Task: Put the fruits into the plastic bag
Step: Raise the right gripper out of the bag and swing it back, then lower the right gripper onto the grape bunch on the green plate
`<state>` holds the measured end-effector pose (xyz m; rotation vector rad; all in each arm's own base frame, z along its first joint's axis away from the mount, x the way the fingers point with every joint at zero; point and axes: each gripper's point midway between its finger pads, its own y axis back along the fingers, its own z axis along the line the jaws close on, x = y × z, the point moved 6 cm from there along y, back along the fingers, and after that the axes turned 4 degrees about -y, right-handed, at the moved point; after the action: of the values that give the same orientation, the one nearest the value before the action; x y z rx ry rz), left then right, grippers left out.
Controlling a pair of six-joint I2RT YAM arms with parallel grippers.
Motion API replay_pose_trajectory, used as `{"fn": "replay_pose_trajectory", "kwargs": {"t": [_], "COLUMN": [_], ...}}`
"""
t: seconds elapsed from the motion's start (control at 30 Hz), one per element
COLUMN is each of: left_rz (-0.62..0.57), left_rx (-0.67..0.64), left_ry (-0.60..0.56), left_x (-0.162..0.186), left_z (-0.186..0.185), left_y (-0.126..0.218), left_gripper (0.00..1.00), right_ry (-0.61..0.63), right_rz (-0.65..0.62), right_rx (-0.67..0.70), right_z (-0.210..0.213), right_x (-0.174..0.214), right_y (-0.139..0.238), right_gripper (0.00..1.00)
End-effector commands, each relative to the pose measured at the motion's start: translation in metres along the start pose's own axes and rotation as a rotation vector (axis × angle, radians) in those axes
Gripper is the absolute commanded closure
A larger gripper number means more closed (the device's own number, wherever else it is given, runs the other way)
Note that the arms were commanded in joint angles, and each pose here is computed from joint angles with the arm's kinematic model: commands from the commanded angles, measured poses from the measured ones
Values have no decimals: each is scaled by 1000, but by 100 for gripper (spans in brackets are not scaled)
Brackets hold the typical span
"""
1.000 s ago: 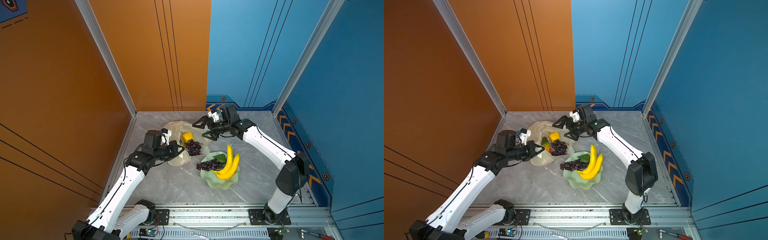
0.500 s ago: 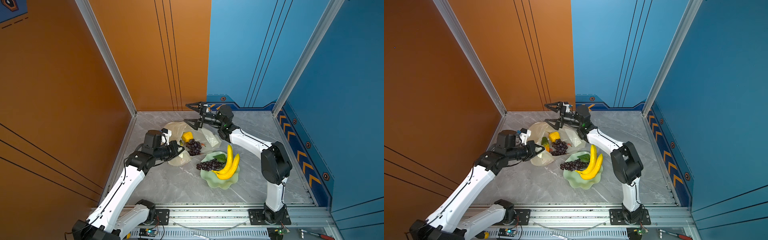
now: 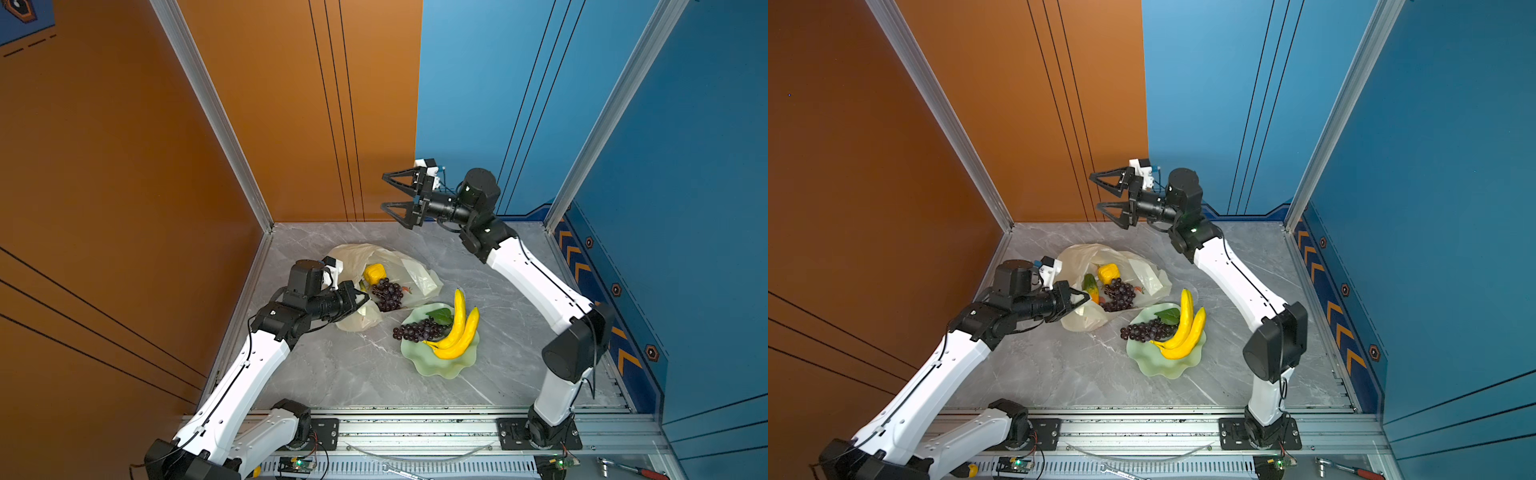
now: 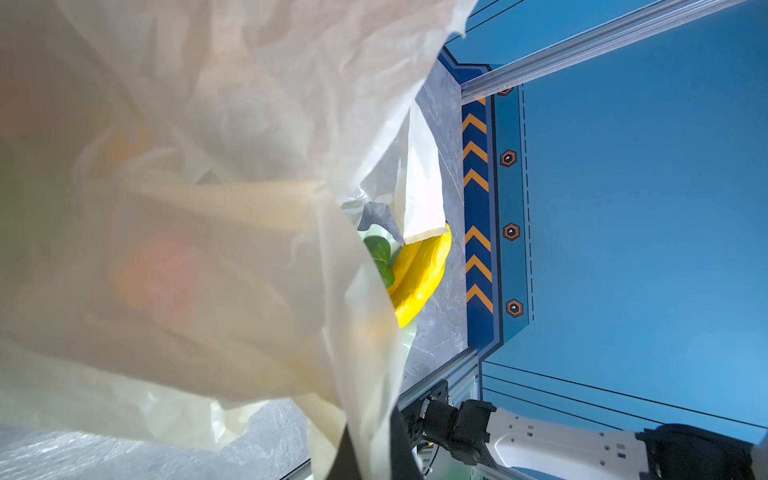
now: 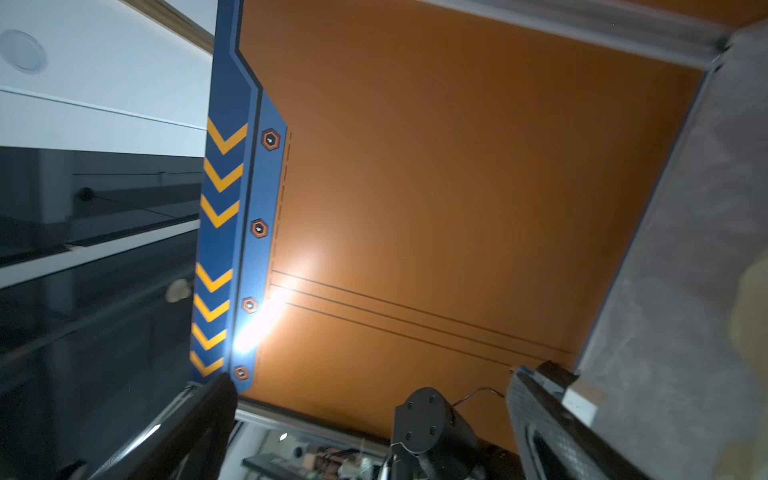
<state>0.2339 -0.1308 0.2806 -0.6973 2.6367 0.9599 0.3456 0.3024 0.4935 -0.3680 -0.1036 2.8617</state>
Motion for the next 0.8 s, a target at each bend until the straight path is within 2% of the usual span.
{"fn": "replay_pose_trajectory", "kwargs": {"t": [0.0,0.1,0.2,0.3,0.37,0.43,0.53,0.63,0.77], "left_rz": [-36,-31,-26,-22,-17,-15,-18,-21,-27], "left_rx": [26,27,29,31,34,36,41,42,39], "left_ry": [-29,-26,-26,-28,-29,-29,-32,-32,-30], "left_x": [-8,-7,-6,-6,-6,-5,-6,-6,-4], "left_z": [-10,-8,-7,-7,-7,-7,-8,-9,-8], "left_y": [7,7,7,7,6,6,8,9,11], "left_gripper": [100,100,100,100,100,100,100,100,100], "right_ry": [194,264,417,677,897,1113,1292,1474,1528], "right_rz": [-53,-82,-59,10,127,262,377,512,617], "right_rx": [247,395,573,790,909,964,951,835,853], "right_z": [7,2,-6,-22,-43,-60,-86,-108,-136], "right_x": [19,30,49,72,94,121,140,163,171], "right_y": [45,71,95,118,127,132,142,150,153], "right_gripper": [0,0,0,0,0,0,0,0,0]}}
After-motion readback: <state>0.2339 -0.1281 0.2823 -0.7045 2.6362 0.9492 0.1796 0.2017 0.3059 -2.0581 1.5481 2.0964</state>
